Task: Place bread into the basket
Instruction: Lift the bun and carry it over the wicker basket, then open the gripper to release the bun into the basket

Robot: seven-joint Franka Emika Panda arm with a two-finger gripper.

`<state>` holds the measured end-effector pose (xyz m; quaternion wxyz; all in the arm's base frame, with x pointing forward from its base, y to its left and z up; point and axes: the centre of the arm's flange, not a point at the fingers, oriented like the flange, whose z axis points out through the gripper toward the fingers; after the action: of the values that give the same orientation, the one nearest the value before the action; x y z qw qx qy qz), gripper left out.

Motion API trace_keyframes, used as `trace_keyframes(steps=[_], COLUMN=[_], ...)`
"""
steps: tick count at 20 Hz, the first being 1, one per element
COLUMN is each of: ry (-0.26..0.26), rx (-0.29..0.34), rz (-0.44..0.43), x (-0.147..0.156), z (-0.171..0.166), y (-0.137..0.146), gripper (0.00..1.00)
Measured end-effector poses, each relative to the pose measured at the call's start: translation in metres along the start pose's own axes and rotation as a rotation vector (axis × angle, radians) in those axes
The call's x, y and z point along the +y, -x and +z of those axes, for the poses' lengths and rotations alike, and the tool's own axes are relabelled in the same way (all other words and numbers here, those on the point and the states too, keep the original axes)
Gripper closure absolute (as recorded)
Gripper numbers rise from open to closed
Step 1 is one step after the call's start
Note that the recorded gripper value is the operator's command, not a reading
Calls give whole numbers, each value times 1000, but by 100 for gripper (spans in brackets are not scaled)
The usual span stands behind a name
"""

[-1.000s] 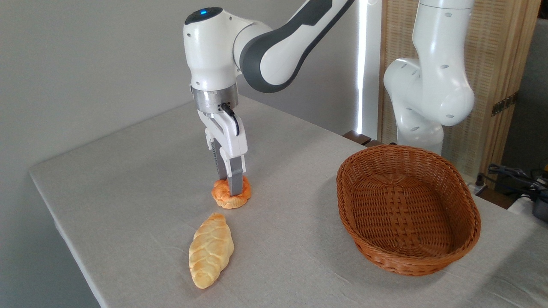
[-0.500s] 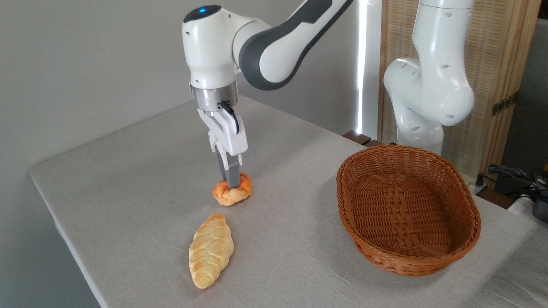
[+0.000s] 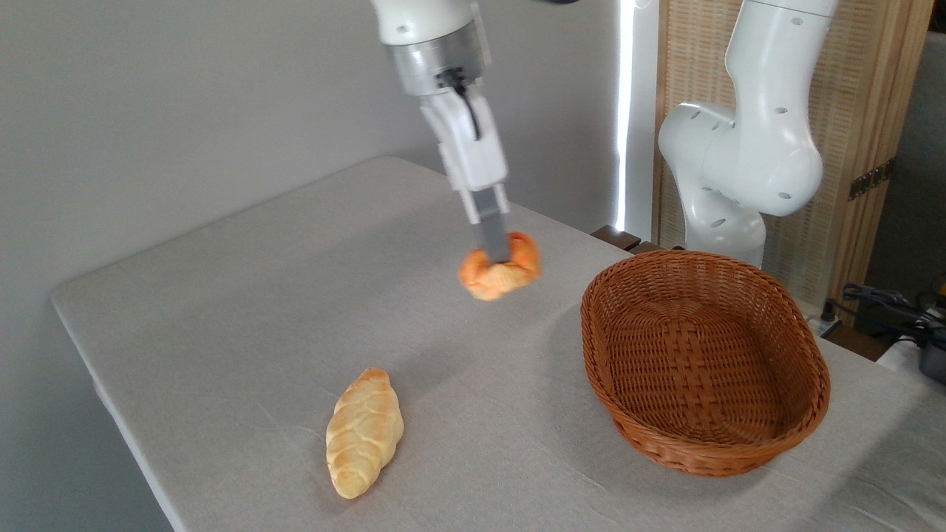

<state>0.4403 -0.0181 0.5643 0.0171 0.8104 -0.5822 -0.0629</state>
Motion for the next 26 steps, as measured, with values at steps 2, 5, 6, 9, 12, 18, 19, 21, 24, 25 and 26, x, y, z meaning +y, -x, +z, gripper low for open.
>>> trace_keyframes(steps=[2,5,6,9,12,18,19,21,24,25,26], ry=[31,80,100,120,131,143,144,145,145,145,145], rx=[-58,-125,-127,-96,-79,-83,-84,-85,-85,-85,-85], rz=[65,105,108,110,120,129,129,129,129,129,129], x=[-2,-12,-16,-29,-32,-32,-32,-33,-33,-33,-33], z=[5,28,37,60,70,75,76,76,76,76,76], y=[35,77,92,142,167,164,164,163,163,163,163], gripper=[80,77,77,65,27,2,0,0,0,0,0])
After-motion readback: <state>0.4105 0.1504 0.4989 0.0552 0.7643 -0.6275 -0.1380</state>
